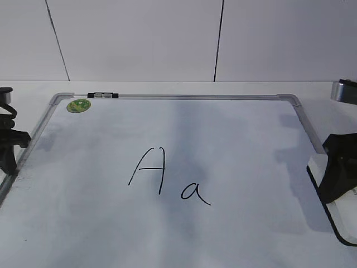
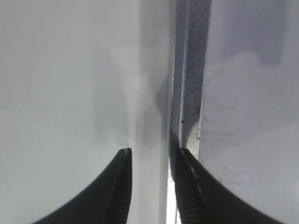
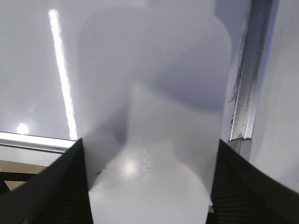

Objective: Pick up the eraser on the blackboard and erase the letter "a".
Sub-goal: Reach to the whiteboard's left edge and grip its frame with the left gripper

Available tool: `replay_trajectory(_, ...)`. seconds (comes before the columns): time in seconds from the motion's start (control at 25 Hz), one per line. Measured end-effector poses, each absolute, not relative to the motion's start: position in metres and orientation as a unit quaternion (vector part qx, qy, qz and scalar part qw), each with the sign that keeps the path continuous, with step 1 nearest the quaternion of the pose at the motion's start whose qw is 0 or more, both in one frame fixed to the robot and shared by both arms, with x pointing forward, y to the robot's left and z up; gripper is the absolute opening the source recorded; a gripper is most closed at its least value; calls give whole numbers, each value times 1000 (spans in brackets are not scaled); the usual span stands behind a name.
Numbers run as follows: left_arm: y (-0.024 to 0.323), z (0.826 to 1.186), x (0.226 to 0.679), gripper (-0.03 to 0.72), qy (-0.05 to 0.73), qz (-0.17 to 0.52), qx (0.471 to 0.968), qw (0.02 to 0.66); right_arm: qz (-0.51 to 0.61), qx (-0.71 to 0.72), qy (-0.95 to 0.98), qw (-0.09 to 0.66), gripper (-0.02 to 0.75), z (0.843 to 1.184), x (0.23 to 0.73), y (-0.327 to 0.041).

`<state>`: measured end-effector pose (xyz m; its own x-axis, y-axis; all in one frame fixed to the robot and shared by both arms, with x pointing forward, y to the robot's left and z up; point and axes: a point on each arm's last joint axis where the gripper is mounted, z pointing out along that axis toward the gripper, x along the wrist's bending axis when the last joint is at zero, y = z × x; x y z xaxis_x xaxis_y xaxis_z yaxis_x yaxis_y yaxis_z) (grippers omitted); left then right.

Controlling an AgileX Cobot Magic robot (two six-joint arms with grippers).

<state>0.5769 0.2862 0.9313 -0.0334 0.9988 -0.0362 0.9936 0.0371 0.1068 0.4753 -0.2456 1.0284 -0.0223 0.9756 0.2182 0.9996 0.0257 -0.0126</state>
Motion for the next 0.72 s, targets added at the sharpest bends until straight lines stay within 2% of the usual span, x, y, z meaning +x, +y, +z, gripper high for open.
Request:
replay_trajectory(0.2,286,932,577,226,718,25,693,49,-72,-694,-711,83,560,1028,475,-246)
replay_trajectory(0.48,284,931,577,13,724,17,687,55,-72,-694,-712,83,560,1028,475,-246)
replay_trajectory(0.72,284,931,577,-1,724,16,687,55,-72,-694,-712,83,560,1028,475,-246)
